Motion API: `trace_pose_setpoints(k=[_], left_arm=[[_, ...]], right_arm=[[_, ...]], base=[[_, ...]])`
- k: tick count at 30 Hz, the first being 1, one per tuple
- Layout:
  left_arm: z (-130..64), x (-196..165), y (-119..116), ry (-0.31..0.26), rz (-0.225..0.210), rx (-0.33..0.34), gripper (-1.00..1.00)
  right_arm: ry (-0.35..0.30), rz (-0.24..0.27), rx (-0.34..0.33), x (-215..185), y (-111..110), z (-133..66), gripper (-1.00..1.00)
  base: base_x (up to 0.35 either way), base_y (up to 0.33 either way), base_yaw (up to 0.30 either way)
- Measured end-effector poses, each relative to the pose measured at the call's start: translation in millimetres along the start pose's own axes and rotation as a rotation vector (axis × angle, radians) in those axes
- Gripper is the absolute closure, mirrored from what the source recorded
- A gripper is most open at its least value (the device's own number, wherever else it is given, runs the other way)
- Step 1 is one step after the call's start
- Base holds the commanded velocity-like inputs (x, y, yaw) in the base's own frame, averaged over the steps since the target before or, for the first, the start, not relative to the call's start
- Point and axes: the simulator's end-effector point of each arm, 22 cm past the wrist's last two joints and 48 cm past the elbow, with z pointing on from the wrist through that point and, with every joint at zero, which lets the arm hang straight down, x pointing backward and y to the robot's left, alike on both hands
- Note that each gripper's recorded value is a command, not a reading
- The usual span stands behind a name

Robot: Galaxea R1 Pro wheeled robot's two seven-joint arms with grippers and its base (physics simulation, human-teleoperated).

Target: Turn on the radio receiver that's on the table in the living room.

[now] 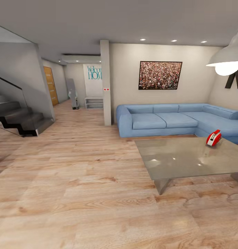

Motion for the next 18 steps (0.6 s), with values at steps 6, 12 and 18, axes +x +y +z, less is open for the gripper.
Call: trace_pose_setpoints(k=[6,12,18], left_arm=[[0.0,-2.6,-0.8,-0.009,-0.004,0.001,-1.00],[-0.1,-5.1,-1.1,-0.020,-0.007,0.002,-1.00],[-0.1,-6.6,-1.2,-0.026,-0.006,0.003,-1.00]], right_arm=[[0.000,-0.002,-0.001,-0.1,0.5,0.0,-1.00],[0.000,-0.002,-0.001,-0.2,0.7,0.0,-1.00],[-0.013,0.003,0.000,-3.0,0.7,0.0,-1.00]], base=[[0.000,0.000,0.000],[0.000,0.000,-0.003],[0.000,0.000,-0.187]])
